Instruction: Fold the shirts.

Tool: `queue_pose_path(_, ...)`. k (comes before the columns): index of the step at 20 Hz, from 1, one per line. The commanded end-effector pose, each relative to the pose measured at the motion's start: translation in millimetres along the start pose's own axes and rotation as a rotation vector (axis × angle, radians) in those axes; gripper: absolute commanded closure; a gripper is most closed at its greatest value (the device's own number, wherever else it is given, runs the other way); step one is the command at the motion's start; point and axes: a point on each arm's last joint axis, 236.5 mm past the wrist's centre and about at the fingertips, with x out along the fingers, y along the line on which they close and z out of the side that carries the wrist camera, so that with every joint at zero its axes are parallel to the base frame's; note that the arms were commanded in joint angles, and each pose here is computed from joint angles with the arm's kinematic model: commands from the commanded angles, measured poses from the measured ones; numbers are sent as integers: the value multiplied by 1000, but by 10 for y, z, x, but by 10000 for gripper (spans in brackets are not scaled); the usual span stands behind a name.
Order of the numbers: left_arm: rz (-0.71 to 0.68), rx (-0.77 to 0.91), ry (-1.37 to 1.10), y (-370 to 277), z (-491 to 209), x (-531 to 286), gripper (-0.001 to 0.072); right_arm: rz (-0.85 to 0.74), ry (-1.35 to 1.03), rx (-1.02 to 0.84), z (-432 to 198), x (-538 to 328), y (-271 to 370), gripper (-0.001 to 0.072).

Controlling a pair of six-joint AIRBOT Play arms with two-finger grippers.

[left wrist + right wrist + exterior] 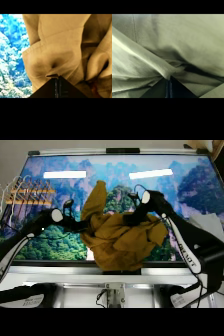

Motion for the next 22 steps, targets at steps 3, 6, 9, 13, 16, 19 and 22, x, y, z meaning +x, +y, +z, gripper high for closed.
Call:
queue_pose_path(3,-25,33,-79,-148,260,-187,661,11,-132,-94,170,-350,154,650)
queue_pose_path(6,-23,151,-222,-360,689,-655,662,-63,-455,-260,590,-1119,284,651)
queue_pose_path(9,-5,255,-457,-640,1269,-1497,662,-113,-847,-367,896,-2202,564,651)
queue_pose_path(13,-77,353,-932,-1302,1918,-3417,662,-177,-1468,-394,1019,-4009,891,652)
queue_pose_path(16,-273,416,-1375,-1923,1701,-5312,662,-193,-1893,-403,698,-5408,1179,652)
queue_pose_path(19,-408,451,-1629,-2069,1093,-6336,661,-169,-2010,-439,282,-6060,1430,651)
queue_pose_path(22,-313,454,-1404,-1829,903,-5719,663,-216,-1714,-526,134,-5592,1456,651)
